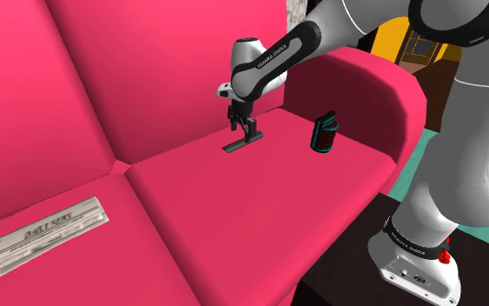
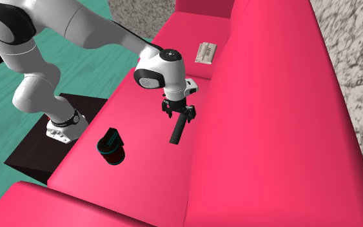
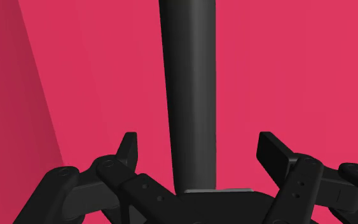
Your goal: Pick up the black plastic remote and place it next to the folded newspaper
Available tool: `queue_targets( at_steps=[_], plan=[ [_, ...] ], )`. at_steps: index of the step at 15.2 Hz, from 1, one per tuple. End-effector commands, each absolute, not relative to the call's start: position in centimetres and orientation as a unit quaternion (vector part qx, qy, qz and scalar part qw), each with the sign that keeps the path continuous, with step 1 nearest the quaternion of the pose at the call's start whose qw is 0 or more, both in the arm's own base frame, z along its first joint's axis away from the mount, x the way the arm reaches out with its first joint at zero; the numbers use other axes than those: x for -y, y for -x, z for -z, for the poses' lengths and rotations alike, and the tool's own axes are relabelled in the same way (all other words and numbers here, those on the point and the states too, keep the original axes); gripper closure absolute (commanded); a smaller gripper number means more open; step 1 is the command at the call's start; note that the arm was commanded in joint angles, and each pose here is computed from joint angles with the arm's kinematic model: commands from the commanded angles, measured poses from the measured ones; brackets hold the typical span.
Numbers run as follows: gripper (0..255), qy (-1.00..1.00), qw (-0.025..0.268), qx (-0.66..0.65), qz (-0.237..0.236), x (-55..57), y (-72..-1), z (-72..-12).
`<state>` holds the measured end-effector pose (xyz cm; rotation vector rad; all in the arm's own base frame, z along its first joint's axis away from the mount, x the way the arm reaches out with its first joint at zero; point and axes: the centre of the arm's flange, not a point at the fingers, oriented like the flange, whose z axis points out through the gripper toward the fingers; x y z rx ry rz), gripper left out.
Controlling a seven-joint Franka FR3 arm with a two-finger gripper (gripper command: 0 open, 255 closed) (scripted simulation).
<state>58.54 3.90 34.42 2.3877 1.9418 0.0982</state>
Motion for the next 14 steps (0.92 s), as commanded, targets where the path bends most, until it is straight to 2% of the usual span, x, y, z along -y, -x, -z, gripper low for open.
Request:
queue_targets(
  at_steps=[1,12,13,14],
  plan=[
    [0,-0.773,0.031,-0.632,-0.032,-4.0,-58.6,-33.3],
    [0,-0.773,0.031,-0.632,-0.032,-4.0,-58.8,-31.5],
    [255,-0.773,0.031,-0.632,-0.032,-4.0,-58.8,-31.5],
    [255,-0.773,0.031,-0.632,-0.032,-4.0,-58.8,-31.5]
  ],
)
